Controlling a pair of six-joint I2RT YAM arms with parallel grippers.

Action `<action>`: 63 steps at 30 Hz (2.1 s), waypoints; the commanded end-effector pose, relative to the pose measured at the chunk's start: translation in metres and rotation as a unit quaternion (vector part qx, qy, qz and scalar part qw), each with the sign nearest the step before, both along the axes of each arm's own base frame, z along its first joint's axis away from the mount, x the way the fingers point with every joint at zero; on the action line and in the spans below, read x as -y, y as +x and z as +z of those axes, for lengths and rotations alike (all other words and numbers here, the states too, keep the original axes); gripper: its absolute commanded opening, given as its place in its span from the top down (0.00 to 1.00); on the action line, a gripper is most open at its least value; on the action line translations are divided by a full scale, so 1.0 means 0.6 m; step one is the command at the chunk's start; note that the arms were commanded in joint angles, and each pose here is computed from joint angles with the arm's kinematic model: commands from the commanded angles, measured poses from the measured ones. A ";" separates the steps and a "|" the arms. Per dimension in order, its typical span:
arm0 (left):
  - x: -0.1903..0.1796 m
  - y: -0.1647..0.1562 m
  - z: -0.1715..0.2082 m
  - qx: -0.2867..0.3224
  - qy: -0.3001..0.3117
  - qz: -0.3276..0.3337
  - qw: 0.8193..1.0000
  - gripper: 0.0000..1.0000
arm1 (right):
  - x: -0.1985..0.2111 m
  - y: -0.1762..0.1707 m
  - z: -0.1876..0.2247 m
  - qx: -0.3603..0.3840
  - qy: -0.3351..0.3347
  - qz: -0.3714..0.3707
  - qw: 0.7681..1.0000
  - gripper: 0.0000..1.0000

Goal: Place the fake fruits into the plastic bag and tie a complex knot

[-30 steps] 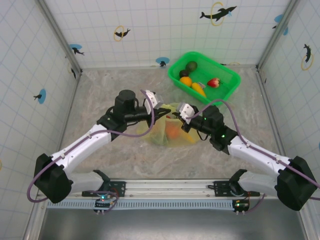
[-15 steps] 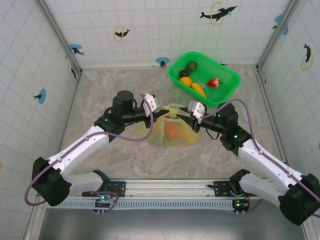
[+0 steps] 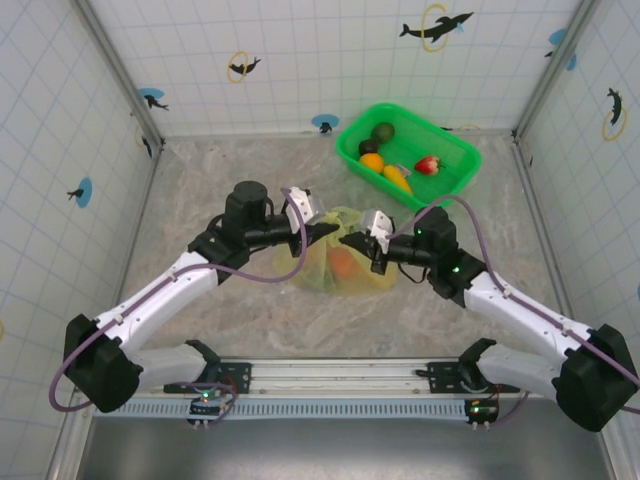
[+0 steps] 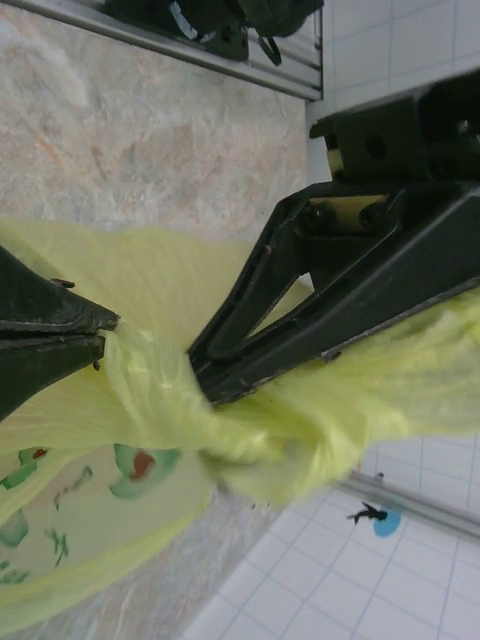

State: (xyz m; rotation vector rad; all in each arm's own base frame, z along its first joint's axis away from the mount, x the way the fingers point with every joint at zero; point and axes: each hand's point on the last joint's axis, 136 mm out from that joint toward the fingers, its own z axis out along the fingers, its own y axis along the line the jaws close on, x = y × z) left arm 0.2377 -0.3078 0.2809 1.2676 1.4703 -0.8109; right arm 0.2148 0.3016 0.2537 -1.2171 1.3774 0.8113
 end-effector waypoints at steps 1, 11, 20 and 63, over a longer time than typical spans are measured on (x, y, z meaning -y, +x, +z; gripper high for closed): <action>0.003 -0.004 0.019 -0.002 -0.015 -0.008 1.000 0.65 | -0.010 0.015 0.013 0.022 0.004 -0.014 1.000 1.00; 0.011 -0.008 0.013 -0.036 -0.007 -0.023 0.999 0.65 | -0.005 0.054 0.011 0.050 -0.010 -0.082 0.995 1.00; 0.007 -0.006 0.017 -0.015 0.005 -0.020 1.000 1.00 | 0.024 0.066 0.003 0.101 -0.046 -0.126 0.986 0.57; -0.012 0.014 -0.004 0.023 0.040 0.025 0.999 0.87 | 0.035 0.098 0.017 0.092 -0.004 -0.168 0.981 1.00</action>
